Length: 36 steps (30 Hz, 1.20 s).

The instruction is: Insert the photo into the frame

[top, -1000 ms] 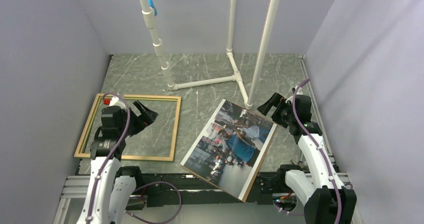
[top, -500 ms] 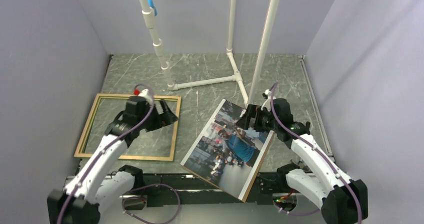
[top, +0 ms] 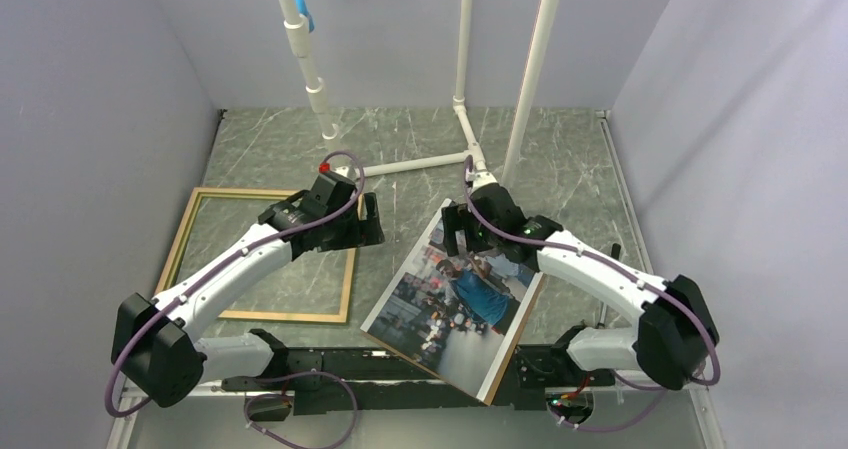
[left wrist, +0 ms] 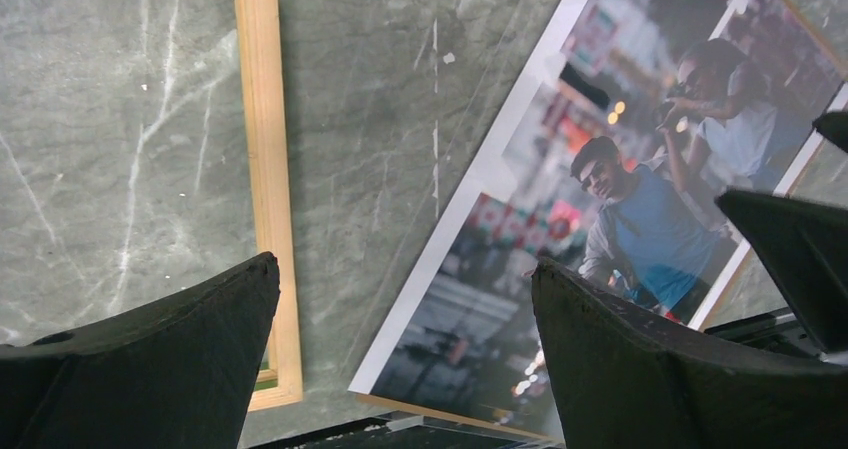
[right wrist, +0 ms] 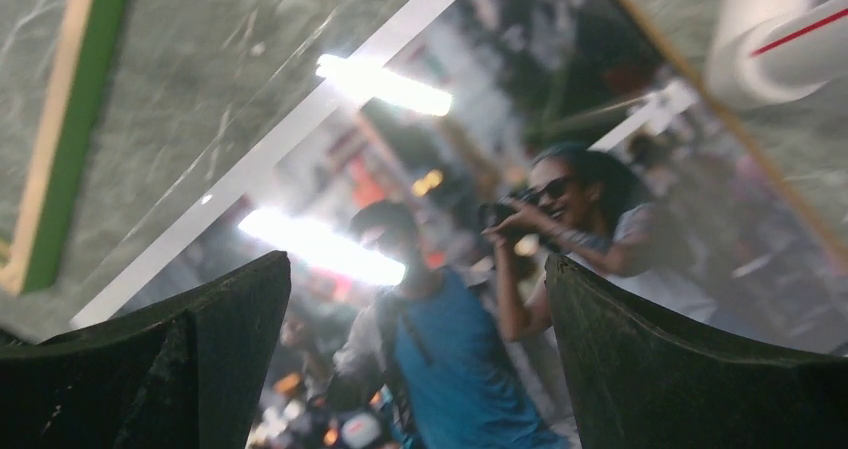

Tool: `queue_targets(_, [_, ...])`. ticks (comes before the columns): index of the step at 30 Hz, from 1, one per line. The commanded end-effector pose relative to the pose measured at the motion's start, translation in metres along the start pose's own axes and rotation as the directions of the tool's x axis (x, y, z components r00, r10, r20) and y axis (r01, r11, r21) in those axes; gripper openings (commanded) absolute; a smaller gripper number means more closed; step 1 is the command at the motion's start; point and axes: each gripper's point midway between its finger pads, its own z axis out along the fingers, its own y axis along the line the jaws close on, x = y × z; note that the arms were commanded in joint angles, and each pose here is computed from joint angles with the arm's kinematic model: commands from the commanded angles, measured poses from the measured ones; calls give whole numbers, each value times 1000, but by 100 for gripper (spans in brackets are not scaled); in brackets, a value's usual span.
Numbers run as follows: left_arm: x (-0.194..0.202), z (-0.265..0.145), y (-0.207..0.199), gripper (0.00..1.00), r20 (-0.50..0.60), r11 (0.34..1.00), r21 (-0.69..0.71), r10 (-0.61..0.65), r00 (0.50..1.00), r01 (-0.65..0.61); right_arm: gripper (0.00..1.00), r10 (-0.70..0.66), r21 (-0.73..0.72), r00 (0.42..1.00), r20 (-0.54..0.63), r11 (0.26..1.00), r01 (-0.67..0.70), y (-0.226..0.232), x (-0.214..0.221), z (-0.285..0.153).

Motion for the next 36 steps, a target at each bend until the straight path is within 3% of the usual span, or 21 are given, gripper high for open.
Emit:
queue_targets(1, [-7, -5, -9, 99, 57, 998, 35, -59, 997, 58, 100, -73, 213, 993, 91, 976, 52, -31, -41, 6])
queue_targets(11, [6, 1, 1, 99, 47, 995, 14, -97, 994, 97, 100, 34, 357, 997, 76, 932, -59, -68, -66, 28])
queue_targets(19, [13, 6, 8, 99, 32, 995, -17, -103, 994, 103, 100, 167, 396, 979, 120, 896, -201, -119, -80, 15])
queue_targets(28, [15, 7, 13, 99, 20, 994, -48, -102, 995, 103, 100, 201, 363, 973, 113, 903, -229, -120, -79, 9])
queue_targets(36, [23, 16, 21, 99, -6, 991, -87, -99, 995, 98, 100, 227, 174, 969, 97, 955, -241, -85, -72, 1])
